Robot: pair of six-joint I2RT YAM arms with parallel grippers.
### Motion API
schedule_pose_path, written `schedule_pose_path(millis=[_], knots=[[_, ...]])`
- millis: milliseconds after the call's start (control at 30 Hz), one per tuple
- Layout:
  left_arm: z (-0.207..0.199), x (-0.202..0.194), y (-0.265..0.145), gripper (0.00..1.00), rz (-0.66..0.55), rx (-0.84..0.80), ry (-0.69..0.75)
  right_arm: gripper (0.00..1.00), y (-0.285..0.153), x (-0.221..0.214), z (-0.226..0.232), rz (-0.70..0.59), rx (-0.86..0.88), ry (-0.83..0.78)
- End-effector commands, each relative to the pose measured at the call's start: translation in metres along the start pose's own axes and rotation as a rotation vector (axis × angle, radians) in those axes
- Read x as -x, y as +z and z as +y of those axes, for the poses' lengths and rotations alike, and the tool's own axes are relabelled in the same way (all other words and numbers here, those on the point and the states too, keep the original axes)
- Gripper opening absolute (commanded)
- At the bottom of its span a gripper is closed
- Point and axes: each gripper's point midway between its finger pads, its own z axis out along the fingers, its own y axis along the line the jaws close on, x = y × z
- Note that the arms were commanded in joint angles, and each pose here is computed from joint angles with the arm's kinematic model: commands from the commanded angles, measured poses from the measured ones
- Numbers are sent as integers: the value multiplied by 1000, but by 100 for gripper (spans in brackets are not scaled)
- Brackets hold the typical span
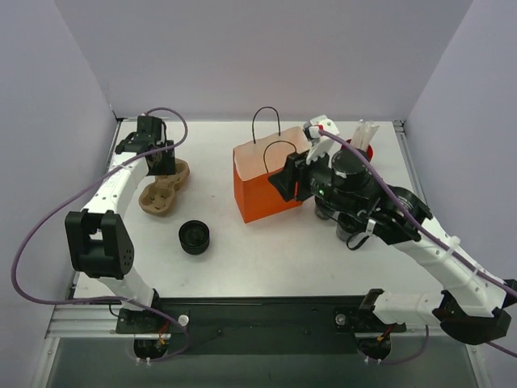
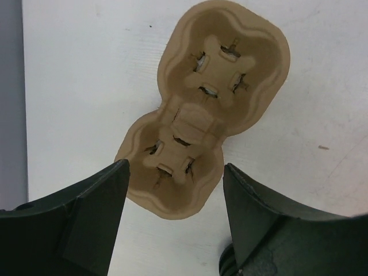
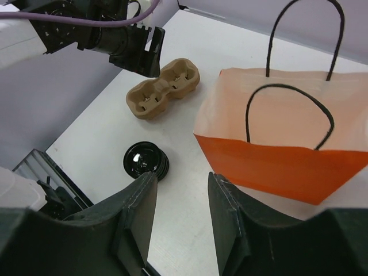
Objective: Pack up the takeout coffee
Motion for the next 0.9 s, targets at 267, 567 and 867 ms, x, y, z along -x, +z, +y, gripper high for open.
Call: schedule_pose_path(millis=[267,567,867], knots=[[-16,-7,42,69,99,-168,232,40,-38,-29,-49,0,-174,-3],[-16,-9,61,63,145,-149,264,40,-32,-19,-53,1,-194,-9],[-13,-23,71,61,187,-127,284,40,-32,-22,-62,14,-207,7]])
